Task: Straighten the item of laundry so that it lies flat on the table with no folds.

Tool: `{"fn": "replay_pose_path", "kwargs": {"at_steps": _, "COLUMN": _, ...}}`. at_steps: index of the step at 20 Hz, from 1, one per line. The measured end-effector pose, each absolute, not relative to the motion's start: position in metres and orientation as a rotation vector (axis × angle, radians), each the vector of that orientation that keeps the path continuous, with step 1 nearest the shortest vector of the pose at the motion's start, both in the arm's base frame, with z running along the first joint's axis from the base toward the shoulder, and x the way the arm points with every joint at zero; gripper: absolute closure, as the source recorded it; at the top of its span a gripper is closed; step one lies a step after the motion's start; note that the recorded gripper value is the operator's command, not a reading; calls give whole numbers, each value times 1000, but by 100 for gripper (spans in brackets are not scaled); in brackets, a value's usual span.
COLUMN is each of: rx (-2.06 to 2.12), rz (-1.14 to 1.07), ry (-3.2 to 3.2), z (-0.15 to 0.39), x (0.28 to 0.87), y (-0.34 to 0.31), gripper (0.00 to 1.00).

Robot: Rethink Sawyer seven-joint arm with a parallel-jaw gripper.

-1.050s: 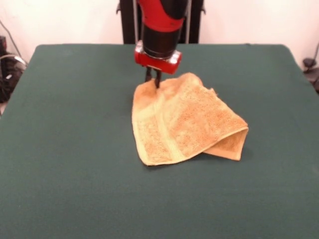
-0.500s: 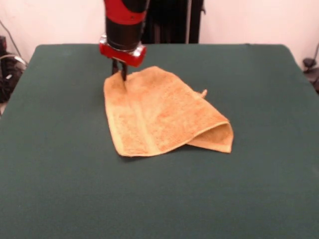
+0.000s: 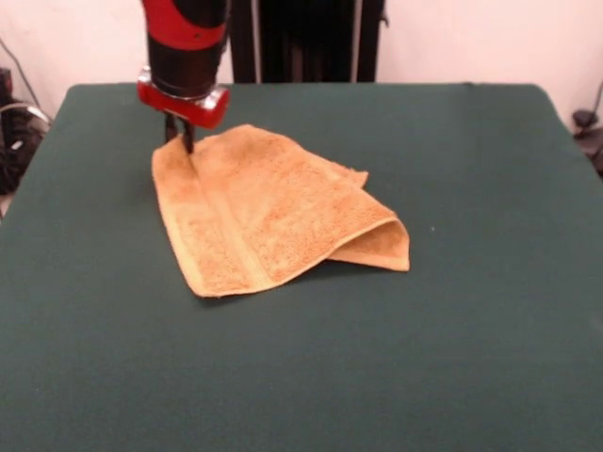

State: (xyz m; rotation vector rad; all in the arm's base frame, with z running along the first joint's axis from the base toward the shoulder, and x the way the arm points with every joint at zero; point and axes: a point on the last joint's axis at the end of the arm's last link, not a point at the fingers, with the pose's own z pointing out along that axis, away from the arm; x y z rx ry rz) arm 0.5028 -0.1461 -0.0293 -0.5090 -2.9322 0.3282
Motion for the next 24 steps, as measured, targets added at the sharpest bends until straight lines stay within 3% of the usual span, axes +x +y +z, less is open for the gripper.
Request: {"fn": "replay_pose_path", "kwargs": {"at_steps": 24, "rx": -421, "rz": 351, "ry": -2979, "z": -29, "x": 545, "y": -199, "gripper": 100}}
